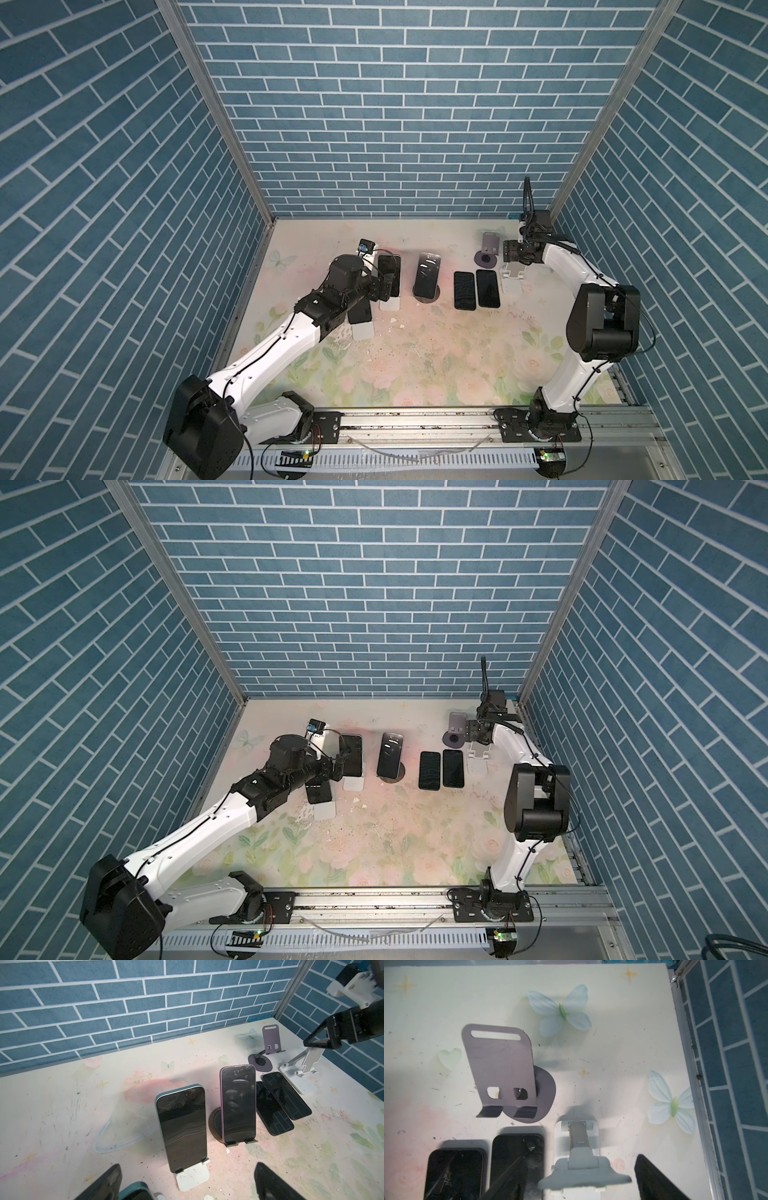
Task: Remove the phone from the phone stand
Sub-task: Place the phone stand at the top-right of the table, then remove the phone from the phone stand.
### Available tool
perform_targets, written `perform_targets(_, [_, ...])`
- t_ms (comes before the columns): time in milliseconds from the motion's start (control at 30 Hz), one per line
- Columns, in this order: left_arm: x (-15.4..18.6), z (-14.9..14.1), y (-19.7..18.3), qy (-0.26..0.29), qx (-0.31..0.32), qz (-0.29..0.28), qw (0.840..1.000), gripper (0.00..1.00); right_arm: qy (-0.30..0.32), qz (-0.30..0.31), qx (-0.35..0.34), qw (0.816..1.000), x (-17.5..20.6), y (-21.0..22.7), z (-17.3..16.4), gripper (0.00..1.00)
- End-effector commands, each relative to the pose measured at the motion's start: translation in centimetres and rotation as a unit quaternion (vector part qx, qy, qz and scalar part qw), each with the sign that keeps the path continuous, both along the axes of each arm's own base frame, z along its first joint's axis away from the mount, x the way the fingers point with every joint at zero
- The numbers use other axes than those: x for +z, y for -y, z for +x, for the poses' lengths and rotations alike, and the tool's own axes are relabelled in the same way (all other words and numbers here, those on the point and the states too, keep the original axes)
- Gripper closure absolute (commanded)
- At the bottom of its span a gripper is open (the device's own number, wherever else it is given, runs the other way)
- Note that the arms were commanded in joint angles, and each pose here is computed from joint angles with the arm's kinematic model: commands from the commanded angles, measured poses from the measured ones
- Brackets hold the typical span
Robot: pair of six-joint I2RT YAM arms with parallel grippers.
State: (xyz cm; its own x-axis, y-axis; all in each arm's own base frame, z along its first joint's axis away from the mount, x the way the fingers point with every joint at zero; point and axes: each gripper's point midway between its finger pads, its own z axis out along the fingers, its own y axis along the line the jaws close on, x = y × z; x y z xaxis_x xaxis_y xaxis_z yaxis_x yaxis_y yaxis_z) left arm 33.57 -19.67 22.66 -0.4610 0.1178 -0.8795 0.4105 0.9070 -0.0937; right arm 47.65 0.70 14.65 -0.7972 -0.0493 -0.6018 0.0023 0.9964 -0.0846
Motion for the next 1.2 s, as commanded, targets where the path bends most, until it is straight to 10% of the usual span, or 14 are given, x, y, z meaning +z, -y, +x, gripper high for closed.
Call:
perform_targets(0, [1.1,0.3,-0.3,0.017,0.017,-0.006,1.0,0.0,0.041,-0.018,-0.01,0.999,4.2,-0.3,-0.7,0.18])
perform_targets(1167, [3.0,-0.6,8.5,-0.038,-0.022,0.073,0.996,0.0,0.054,0.07,-0.026,0.996,5.5,-5.9,-7.5,0.18])
